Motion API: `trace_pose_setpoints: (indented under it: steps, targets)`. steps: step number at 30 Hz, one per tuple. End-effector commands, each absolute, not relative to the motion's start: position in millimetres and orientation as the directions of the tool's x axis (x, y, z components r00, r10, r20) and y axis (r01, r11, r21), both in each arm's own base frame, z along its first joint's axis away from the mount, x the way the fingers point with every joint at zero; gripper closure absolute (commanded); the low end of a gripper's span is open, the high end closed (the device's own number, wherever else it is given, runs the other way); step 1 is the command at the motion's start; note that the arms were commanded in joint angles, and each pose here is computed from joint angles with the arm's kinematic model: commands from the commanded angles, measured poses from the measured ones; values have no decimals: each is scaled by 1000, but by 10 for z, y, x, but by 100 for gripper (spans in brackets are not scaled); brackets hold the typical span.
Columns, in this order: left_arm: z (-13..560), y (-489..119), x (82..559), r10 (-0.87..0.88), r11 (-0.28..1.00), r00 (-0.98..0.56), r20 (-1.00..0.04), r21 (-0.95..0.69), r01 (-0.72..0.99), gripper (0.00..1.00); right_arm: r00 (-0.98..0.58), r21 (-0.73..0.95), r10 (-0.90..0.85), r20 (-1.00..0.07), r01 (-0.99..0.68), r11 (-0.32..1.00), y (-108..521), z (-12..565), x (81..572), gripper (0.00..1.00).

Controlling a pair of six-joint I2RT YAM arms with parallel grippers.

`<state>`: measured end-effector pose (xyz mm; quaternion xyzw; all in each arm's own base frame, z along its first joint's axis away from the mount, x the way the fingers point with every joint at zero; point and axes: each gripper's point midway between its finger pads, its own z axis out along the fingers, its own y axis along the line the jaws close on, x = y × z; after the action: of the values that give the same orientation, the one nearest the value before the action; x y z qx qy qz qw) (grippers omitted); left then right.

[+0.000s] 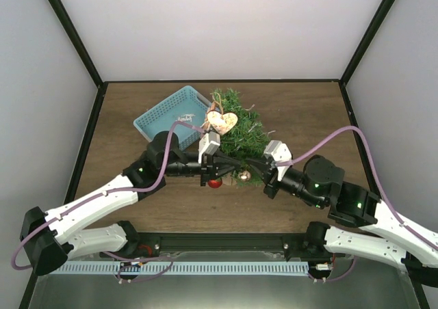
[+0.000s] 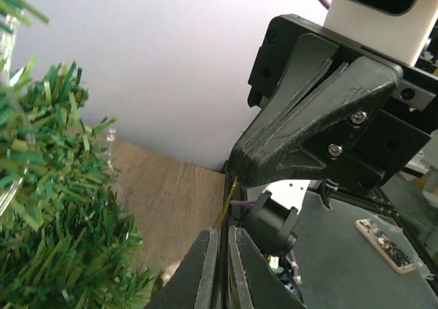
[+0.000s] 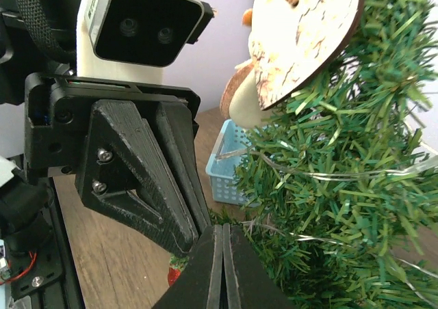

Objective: Decorate the small christmas tree
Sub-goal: Adjust the decoration item on the Christmas tree.

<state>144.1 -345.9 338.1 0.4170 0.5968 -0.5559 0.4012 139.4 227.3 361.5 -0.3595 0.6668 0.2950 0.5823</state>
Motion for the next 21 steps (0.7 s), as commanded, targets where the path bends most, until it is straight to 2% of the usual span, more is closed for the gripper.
trace_pose_setpoints:
  steps: [1, 7, 21]
  targets:
    - [3352, -3432, 1431, 42, 43, -327, -944, -325, 945, 89, -74, -14, -132, -989, -823, 567, 2296, 3604, 1409, 99]
    - [3276, -3409, 1419, 64, 49, -253, -965, -250, 967, 69, -55, -14, -115, -992, -850, 526, 2337, 3650, 1338, 99]
    - [3194, -3506, 1331, 92, -49, -215, -972, -220, 974, 62, -65, 10, -94, -993, -868, 496, 2444, 3638, 1319, 99]
